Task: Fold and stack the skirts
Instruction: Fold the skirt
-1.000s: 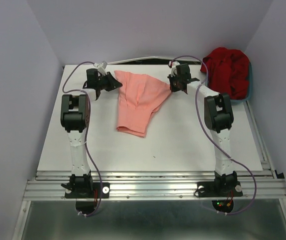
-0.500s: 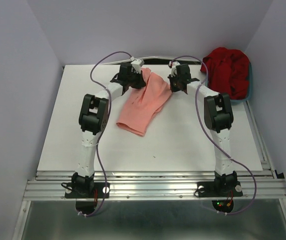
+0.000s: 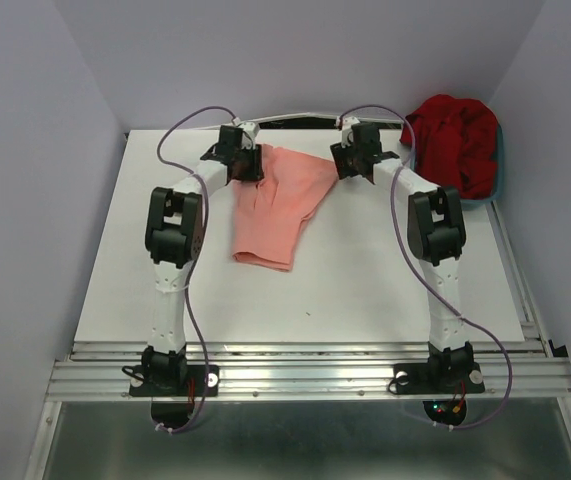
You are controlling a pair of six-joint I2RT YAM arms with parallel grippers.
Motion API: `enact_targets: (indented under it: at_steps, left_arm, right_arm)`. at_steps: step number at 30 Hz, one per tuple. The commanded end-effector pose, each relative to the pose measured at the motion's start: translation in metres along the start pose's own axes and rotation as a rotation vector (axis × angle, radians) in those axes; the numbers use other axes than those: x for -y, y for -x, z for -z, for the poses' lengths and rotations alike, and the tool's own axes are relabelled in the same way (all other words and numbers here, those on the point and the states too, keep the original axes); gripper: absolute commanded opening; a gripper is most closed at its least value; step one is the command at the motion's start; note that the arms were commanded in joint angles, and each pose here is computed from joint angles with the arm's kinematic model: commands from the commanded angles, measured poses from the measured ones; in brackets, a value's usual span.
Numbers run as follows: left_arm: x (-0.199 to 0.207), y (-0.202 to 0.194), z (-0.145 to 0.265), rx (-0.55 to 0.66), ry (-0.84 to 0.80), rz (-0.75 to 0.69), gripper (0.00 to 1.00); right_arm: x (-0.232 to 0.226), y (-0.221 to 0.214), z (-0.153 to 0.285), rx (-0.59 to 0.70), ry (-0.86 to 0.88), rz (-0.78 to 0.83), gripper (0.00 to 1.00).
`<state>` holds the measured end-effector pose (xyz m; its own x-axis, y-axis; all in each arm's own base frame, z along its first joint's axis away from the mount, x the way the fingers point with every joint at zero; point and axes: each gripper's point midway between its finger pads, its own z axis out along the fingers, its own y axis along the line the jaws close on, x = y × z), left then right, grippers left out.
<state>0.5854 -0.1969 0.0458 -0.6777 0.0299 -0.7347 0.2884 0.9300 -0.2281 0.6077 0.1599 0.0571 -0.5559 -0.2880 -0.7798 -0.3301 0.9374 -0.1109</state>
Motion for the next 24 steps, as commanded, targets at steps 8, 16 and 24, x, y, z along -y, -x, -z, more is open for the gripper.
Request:
enact_targets:
  at_steps: [8, 16, 24]
  left_arm:
    - [0.017, 0.063, 0.181, 0.156, -0.141, -0.342, 0.99]
    - [0.008, -0.019, 0.241, 0.017, -0.239, -0.847, 0.99]
    - [-0.010, -0.118, 0.261, -0.026, -0.275, -1.469, 0.95]
  right_arm:
    - [-0.036, 0.126, 0.077, 0.262, 0.177, 0.071, 0.99]
    - [-0.178, 0.086, 0.146, 0.117, 0.607, 0.126, 0.99]
    - [-0.260, -0.002, 0.165, -0.147, 0.947, -0.019, 0.81]
